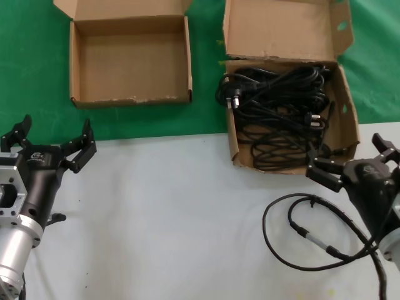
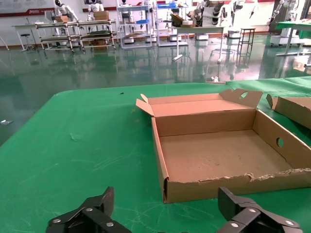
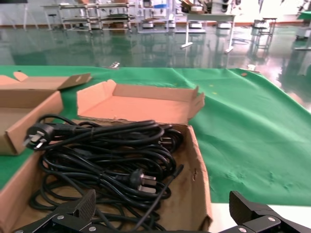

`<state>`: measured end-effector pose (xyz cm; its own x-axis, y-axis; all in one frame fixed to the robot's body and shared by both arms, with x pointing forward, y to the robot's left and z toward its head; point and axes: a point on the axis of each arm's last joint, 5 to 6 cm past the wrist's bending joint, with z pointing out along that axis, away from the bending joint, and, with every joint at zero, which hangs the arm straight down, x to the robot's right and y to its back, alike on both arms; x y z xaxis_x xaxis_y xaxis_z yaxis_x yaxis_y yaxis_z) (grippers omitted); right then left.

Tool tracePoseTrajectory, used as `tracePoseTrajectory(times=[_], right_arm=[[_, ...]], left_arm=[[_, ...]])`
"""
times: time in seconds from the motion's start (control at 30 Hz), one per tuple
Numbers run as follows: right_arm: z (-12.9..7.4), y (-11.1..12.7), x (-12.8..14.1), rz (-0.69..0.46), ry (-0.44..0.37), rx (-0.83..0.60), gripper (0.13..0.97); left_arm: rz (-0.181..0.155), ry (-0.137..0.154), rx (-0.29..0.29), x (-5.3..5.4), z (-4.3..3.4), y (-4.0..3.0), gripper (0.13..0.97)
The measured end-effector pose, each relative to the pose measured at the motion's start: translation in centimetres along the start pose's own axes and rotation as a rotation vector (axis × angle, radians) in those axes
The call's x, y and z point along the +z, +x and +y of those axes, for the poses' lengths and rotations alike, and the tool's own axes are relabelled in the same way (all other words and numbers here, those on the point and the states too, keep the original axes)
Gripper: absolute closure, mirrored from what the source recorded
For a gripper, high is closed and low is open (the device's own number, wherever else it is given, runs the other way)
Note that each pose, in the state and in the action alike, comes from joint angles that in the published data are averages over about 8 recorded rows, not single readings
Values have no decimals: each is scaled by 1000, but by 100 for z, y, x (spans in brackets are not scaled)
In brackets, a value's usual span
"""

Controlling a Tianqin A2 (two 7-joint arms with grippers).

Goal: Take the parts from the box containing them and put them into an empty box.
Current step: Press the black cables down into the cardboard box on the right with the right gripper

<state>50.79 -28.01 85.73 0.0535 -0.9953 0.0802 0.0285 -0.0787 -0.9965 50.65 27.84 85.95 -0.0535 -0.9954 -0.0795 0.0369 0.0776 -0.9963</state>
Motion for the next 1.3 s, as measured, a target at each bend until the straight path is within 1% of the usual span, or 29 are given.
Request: tracePoseTrajectory(times=[0.13,0.17,0.23,0.4,0.43,0.47,0.57,0.73,0.77,0.87,1.03,1.17,1.3], right_arm=[[-50,14,0,-53,17,-56,130],[-70,21,1,-73,24,-83,130],[-117,41,7,-116,43,-154,130],[-299,130,81,-241,105,-417,130],[-348,153,109,-268,118,-479,130],[-399,177,140,-295,130,-541,130],[-572,245,253,-375,159,-723,130],[-875,330,501,-481,181,-989,130],[-936,344,557,-497,182,-1035,130],[-1106,372,719,-531,183,-1155,130],[-1337,366,948,-564,185,-1292,130],[-1470,321,1109,-576,188,-1371,130],[-1559,265,1259,-578,191,-1434,131]], left_arm=[[0,0,0,0,0,0,353],[0,0,0,0,0,0,353],[0,0,0,0,0,0,404],[0,0,0,0,0,0,530],[0,0,0,0,0,0,555],[0,0,0,0,0,0,555],[0,0,0,0,0,0,629],[0,0,0,0,0,0,751],[0,0,0,0,0,0,751],[0,0,0,0,0,0,799],[0,0,0,0,0,0,880],[0,0,0,0,0,0,880],[0,0,0,0,0,0,913]])
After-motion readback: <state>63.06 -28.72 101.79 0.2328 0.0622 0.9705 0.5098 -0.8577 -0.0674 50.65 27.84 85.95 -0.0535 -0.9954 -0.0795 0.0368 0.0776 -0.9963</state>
